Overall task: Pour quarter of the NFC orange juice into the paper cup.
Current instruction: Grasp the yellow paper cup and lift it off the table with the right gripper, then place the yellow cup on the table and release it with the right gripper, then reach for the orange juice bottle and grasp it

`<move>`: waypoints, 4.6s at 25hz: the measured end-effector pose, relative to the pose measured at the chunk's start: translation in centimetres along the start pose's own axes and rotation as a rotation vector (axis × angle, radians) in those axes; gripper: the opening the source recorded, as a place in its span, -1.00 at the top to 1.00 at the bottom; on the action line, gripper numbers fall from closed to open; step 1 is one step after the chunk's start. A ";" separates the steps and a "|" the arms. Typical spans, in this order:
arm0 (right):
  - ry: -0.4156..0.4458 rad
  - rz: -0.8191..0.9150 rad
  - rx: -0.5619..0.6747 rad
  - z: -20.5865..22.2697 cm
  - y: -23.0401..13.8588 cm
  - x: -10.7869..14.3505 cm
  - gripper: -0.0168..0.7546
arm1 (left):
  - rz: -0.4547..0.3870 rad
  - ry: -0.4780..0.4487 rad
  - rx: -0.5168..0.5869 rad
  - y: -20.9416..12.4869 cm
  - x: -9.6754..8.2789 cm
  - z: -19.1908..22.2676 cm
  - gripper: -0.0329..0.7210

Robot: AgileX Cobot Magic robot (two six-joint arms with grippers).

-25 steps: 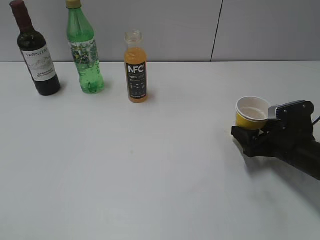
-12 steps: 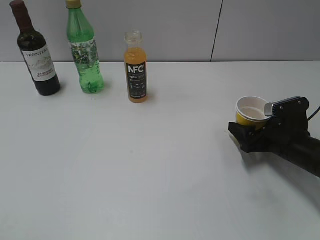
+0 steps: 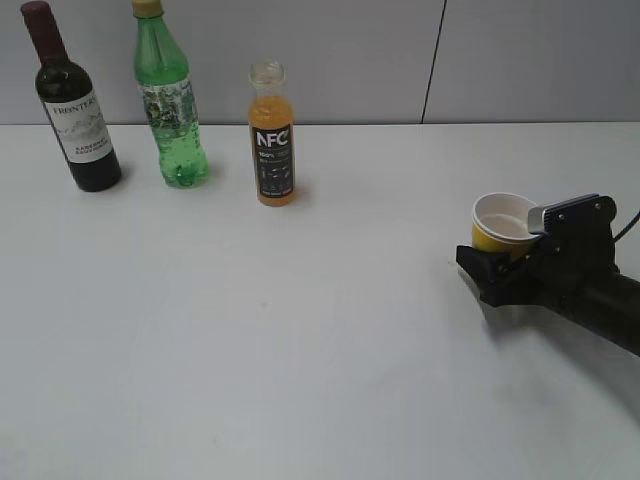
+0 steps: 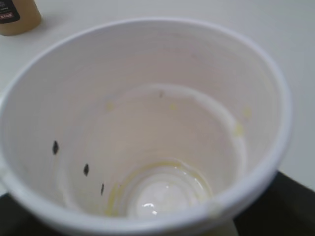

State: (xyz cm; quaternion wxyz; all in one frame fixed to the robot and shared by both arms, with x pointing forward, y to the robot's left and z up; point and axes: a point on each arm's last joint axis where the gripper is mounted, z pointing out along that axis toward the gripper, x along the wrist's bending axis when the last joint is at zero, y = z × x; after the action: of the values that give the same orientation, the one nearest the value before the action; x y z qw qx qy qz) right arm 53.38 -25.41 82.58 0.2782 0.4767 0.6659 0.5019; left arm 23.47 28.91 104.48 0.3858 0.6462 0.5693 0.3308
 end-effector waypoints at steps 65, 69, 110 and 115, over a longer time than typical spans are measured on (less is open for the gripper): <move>0.894 -0.448 0.078 7.3 1.7 14.1 -0.30 | 0.003 0.000 0.000 0.0 0.0 0.0 -0.54; 0.897 -0.459 0.060 7.6 2.1 14.2 -0.30 | 0.003 0.000 0.000 0.0 0.0 0.0 -0.54; 0.729 -0.539 0.460 4.6 7.0 8.7 -0.62 | 0.003 0.000 0.000 0.0 0.0 0.0 -0.54; 0.501 -0.592 0.423 3.9 10.2 6.3 -0.59 | 0.003 0.000 0.000 0.0 0.0 0.0 -0.54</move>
State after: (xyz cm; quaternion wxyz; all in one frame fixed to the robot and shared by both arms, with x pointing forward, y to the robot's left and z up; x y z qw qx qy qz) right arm 57.90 -17.60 91.48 0.1363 0.1756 0.9086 0.3535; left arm 23.47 28.91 104.48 0.3853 0.6471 0.5683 0.3314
